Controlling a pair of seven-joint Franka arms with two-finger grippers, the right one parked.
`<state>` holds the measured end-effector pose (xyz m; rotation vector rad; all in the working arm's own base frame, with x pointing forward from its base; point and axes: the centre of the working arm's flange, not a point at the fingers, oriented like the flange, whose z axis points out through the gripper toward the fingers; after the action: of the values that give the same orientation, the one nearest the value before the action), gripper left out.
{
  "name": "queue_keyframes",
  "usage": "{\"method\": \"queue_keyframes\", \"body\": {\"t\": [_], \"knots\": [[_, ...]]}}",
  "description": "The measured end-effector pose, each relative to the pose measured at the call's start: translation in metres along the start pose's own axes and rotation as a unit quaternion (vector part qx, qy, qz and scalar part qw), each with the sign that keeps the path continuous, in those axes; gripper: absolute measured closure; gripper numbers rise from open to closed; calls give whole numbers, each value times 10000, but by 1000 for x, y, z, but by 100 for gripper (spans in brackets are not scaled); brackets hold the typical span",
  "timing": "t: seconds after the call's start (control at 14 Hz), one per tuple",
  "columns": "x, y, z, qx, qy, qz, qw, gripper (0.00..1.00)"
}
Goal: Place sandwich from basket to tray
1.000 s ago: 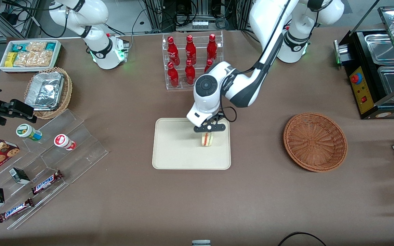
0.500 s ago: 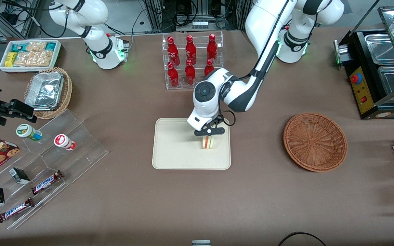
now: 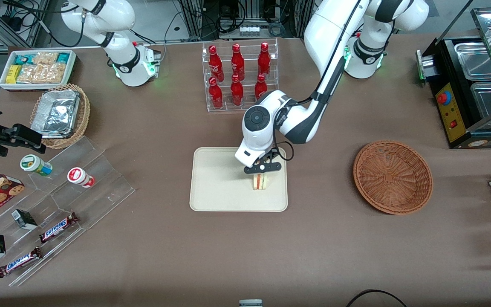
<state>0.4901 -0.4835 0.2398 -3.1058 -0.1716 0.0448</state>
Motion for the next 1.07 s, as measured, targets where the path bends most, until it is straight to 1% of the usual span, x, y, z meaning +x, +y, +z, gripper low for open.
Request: {"method": "queue_keyframes", "body": {"t": [0.21,0.43,0.64,0.79,1.07], "knots": [[1,2,-8,-20,14,-190,9998,32],[-1,0,-33,78,-77,-309,9995,1],[-4,-10,-81,171,-160,-476,9986,0],[-6,-27,-131,223,-216,-632,9975,0],[-5,-88,-240,214,-291,-946,9949,0]]}}
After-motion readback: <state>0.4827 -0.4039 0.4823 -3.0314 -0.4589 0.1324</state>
